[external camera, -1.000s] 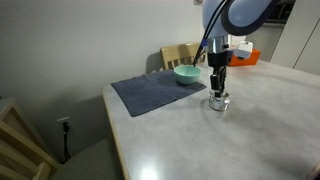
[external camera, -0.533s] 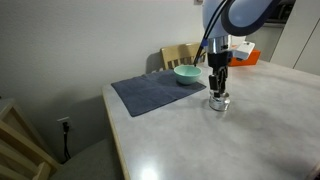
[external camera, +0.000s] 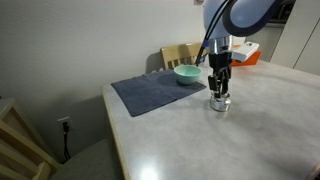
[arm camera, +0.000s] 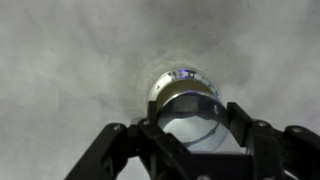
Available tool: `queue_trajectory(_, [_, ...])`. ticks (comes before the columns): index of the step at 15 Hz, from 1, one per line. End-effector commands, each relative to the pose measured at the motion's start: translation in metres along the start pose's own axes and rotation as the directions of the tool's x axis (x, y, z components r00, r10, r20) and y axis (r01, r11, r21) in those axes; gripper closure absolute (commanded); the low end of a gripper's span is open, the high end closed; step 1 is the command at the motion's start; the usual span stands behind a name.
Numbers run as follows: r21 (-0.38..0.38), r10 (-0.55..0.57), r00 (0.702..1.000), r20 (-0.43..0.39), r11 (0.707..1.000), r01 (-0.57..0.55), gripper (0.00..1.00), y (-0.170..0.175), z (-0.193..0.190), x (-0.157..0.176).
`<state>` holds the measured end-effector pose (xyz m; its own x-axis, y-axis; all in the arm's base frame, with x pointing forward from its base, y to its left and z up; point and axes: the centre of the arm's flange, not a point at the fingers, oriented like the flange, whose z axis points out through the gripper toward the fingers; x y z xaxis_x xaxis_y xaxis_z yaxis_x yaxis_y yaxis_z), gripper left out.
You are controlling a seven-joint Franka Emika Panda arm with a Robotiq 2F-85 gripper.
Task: Remove the silver lid from the silver tin then place it back on the tin
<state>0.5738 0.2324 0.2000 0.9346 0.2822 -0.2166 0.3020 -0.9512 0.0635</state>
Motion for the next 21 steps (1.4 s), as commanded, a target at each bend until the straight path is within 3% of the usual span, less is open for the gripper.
queue_trajectory(1, [-0.015,0.041,0.999,0.004,0.999,-0.041,0.56,0.001,0.000,-0.019])
queue_trajectory(9, [-0.016,0.091,0.996,0.006,0.996,-0.091,0.56,0.003,0.002,-0.033])
queue_trajectory(16, [0.071,0.012,1.000,0.009,0.997,-0.012,0.56,0.024,0.023,-0.021])
queue_trajectory(21, [0.024,0.032,0.997,-0.065,0.999,-0.030,0.56,0.041,0.023,-0.013])
